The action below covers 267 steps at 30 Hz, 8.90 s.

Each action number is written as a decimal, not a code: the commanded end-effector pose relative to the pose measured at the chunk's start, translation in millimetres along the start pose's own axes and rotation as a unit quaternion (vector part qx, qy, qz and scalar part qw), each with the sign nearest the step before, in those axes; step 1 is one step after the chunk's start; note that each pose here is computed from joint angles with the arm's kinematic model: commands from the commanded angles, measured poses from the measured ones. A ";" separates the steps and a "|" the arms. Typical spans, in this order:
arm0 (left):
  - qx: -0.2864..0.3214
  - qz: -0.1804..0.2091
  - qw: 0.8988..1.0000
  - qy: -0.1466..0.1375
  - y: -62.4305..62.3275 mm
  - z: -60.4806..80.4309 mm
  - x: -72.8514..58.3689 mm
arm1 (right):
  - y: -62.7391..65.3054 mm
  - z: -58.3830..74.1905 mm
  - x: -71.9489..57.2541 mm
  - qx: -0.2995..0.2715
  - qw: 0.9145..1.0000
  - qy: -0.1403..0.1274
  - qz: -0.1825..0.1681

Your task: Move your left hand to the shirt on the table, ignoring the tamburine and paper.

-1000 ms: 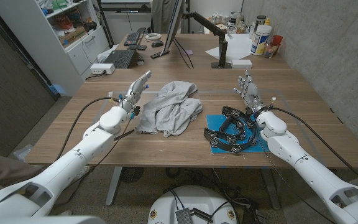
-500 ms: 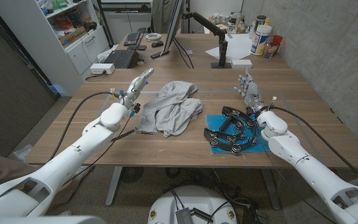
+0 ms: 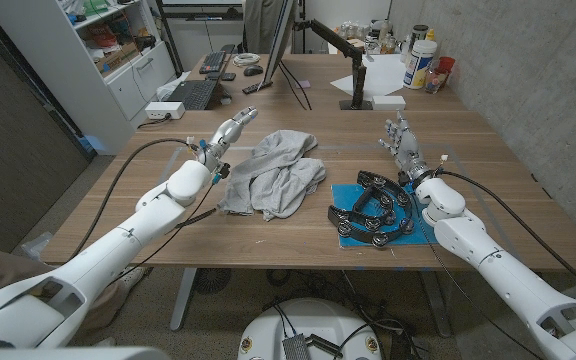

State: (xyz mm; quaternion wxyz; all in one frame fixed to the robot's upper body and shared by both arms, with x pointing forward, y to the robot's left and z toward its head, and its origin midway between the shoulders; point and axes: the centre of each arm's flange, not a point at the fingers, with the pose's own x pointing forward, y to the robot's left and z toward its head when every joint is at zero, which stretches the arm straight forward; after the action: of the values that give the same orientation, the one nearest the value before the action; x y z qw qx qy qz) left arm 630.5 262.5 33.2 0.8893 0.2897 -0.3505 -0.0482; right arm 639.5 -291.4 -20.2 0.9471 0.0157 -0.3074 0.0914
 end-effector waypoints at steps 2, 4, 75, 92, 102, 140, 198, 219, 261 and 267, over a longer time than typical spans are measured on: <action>0.043 -0.007 0.999 -0.017 -5.7 11.6 5.2 | -1.9 2.1 3.0 -0.005 1.000 0.000 0.005; 0.058 -0.011 0.998 -0.023 -8.2 14.7 5.9 | -1.7 2.3 3.6 -0.006 1.000 -0.001 0.008; 0.341 0.011 0.940 -0.031 -21.0 49.8 4.0 | 0.4 -1.9 -4.7 -0.001 1.000 -0.004 0.008; 0.379 0.004 0.925 -0.001 -29.6 44.9 19.6 | -5.1 1.3 -2.7 -0.003 1.000 0.000 0.007; 0.389 -0.020 0.921 -0.001 -35.8 44.5 29.3 | -8.9 2.3 -3.2 -0.006 1.000 -0.001 0.005; 0.380 -0.056 0.922 -0.048 -71.5 39.0 36.1 | -12.5 -1.7 -4.4 -0.004 1.000 0.004 0.004; 0.381 -0.053 0.922 -0.045 -78.6 14.9 24.6 | -10.4 1.0 -3.1 -0.011 1.000 0.007 0.009; 0.389 -0.052 0.919 -0.047 -83.7 9.4 25.6 | -12.5 4.7 -2.3 -0.017 1.000 0.007 0.011; 0.395 -0.071 0.915 -0.035 -98.9 0.0 25.9 | -19.5 3.4 -1.4 -0.015 1.000 0.013 0.013; 0.394 -0.075 0.916 -0.034 -101.5 -1.2 25.6 | -21.2 3.9 -1.2 -0.016 1.000 0.011 0.014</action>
State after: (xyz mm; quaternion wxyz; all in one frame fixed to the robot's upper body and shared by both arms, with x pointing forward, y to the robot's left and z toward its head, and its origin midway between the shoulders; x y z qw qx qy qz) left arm 661.0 174.0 -2.9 0.6823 0.6395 -0.3537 0.0211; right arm 640.1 -308.9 -18.0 0.9498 -0.0035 -0.2966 0.0998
